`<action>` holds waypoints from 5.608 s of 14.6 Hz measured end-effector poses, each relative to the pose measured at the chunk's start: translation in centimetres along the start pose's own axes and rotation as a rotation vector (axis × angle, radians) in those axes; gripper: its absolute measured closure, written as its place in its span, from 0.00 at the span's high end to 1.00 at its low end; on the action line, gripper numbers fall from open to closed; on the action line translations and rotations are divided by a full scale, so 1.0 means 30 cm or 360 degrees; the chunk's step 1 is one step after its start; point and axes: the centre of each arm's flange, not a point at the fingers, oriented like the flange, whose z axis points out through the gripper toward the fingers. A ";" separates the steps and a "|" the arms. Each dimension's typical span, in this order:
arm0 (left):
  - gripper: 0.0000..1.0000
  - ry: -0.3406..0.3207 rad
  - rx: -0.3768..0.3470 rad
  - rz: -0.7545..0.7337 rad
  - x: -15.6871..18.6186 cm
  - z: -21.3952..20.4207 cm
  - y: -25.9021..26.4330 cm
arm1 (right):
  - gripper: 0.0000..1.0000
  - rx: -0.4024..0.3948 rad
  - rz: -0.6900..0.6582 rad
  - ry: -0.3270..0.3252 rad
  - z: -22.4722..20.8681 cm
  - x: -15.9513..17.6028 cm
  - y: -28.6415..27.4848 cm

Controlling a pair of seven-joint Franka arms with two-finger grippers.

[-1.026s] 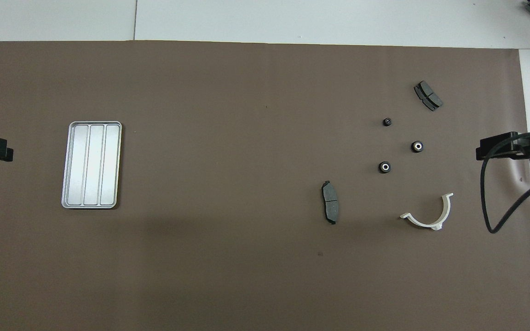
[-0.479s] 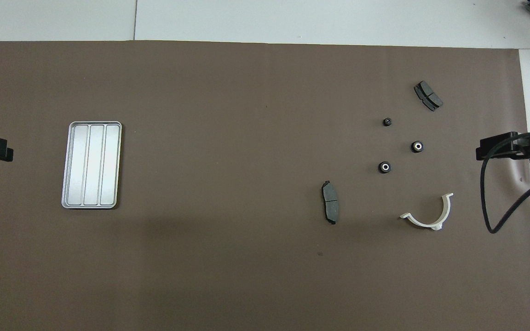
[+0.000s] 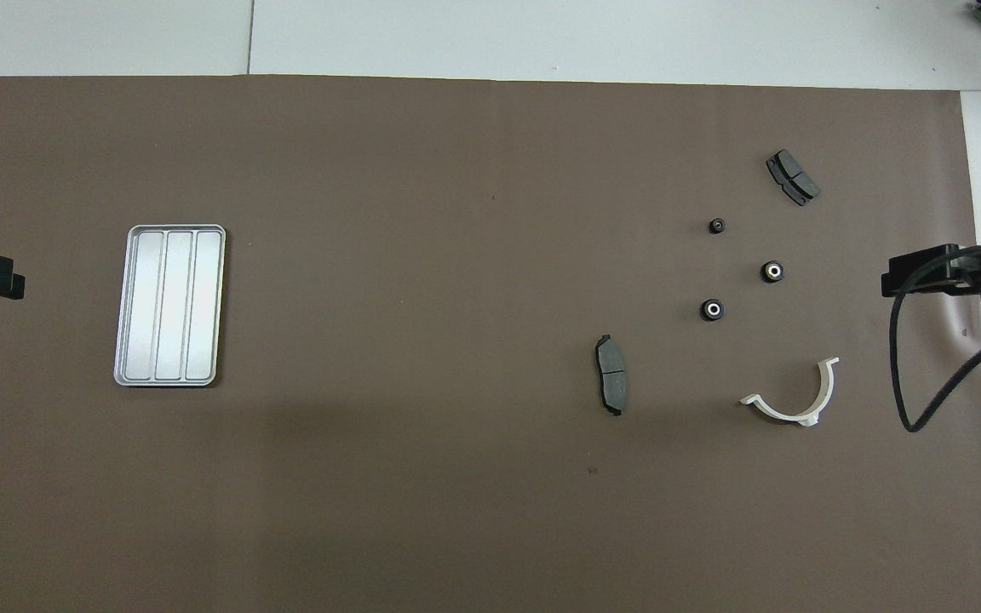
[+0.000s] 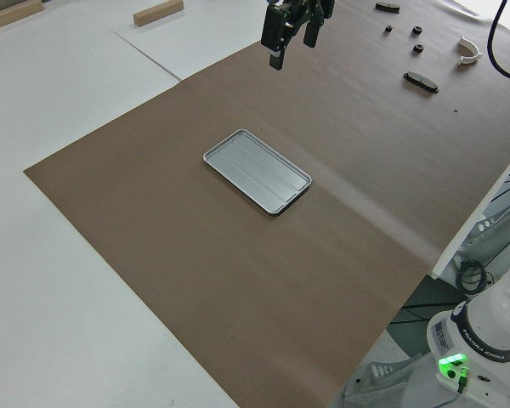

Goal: Pick bearing gear from pile to tray

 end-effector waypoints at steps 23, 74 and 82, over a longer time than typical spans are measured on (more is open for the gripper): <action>1.00 0.0000 0.0000 0.0000 0.000 0.000 0.000 | 1.00 -0.0011 -0.0498 0.0129 0.952 0.262 0.106; 1.00 -0.0006 0.0001 0.0109 0.004 0.007 0.124 | 0.96 0.0064 0.0216 0.0298 0.974 0.109 -1.367; 1.00 0.0082 -0.0037 0.0261 0.098 0.246 0.634 | 1.00 -0.0078 -0.0089 0.0272 0.740 0.313 -0.647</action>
